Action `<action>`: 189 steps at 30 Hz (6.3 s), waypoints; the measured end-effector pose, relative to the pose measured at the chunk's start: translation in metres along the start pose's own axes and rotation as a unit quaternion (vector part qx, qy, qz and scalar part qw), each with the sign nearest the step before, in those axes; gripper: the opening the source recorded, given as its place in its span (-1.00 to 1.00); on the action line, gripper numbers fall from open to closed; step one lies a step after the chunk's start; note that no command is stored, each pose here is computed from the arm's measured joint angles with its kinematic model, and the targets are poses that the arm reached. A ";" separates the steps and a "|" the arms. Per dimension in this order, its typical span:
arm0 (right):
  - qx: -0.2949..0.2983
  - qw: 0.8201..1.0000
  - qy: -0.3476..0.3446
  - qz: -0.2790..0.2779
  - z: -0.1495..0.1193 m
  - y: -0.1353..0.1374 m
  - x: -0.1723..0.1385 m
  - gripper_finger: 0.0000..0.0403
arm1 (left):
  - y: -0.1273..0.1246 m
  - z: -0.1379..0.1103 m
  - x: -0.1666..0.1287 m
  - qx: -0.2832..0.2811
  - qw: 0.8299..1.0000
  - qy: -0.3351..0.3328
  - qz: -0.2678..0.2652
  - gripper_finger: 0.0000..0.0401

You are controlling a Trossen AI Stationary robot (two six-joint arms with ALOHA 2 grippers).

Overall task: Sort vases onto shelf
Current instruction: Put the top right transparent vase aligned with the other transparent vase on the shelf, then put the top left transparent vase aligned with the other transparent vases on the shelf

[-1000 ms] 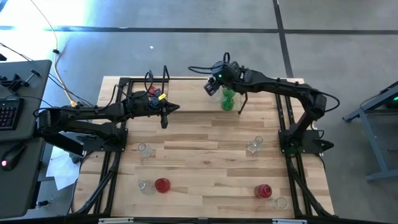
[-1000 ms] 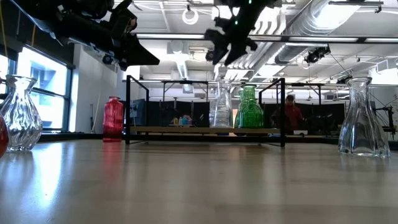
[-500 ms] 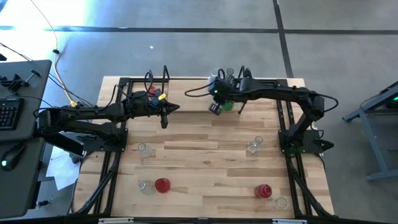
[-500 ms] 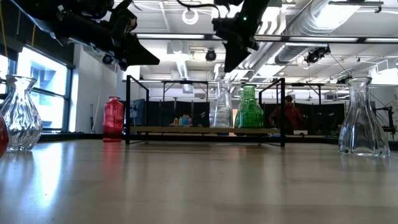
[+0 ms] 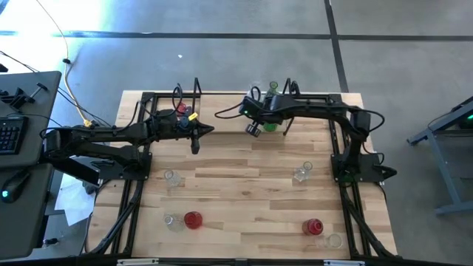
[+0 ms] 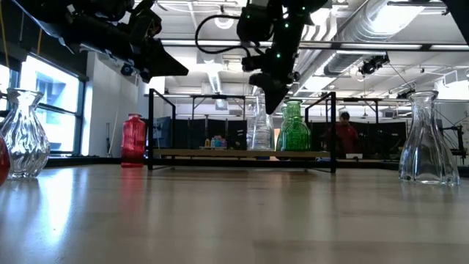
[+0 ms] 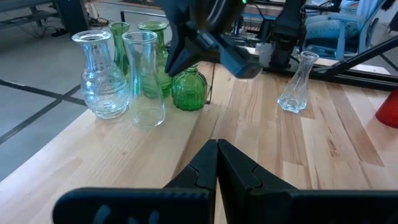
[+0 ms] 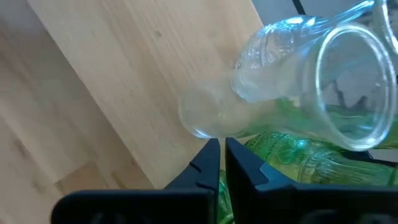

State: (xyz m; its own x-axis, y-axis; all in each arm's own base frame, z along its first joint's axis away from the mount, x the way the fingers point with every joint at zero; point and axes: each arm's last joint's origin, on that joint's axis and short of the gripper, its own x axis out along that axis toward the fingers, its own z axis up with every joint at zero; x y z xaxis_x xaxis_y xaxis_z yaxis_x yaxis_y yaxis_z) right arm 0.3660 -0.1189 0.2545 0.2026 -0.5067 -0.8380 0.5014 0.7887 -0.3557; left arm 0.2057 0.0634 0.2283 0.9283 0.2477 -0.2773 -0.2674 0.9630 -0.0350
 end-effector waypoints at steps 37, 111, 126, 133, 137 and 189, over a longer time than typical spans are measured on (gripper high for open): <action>0.031 0.999 -0.015 -0.018 0.007 -0.016 0.015 -0.99 | 0.000 0.000 0.000 0.001 1.000 0.000 0.000 -1.00; -0.024 0.865 -0.385 0.321 -0.094 0.133 -0.039 -1.00 | -0.059 0.014 -0.045 -0.006 0.971 0.233 -0.048 -1.00; -0.040 0.869 -0.381 0.314 -0.095 0.133 -0.038 -1.00 | -0.090 0.033 -0.095 -0.062 0.887 0.455 -0.047 -0.30; -0.045 0.869 -0.383 0.311 -0.095 0.133 -0.037 -1.00 | -0.096 0.025 -0.091 -0.068 0.868 0.492 -0.017 0.19; -0.047 0.869 -0.382 0.310 -0.095 0.133 -0.037 -1.00 | -0.098 0.020 -0.087 -0.031 0.856 0.515 -0.014 0.35; -0.051 0.873 -0.374 0.309 -0.097 0.133 -0.036 -1.00 | -0.084 0.002 -0.052 0.024 0.819 0.573 -0.028 -0.98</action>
State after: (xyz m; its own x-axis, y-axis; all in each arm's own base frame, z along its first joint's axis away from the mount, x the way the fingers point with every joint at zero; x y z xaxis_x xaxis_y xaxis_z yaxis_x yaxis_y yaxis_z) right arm 0.3443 0.0382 0.1971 0.9198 -0.0281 -0.3915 0.0314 0.9995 0.0020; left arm 0.1801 -0.0299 0.2475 0.0807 -0.0338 -0.9962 -0.1969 0.9792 -0.0492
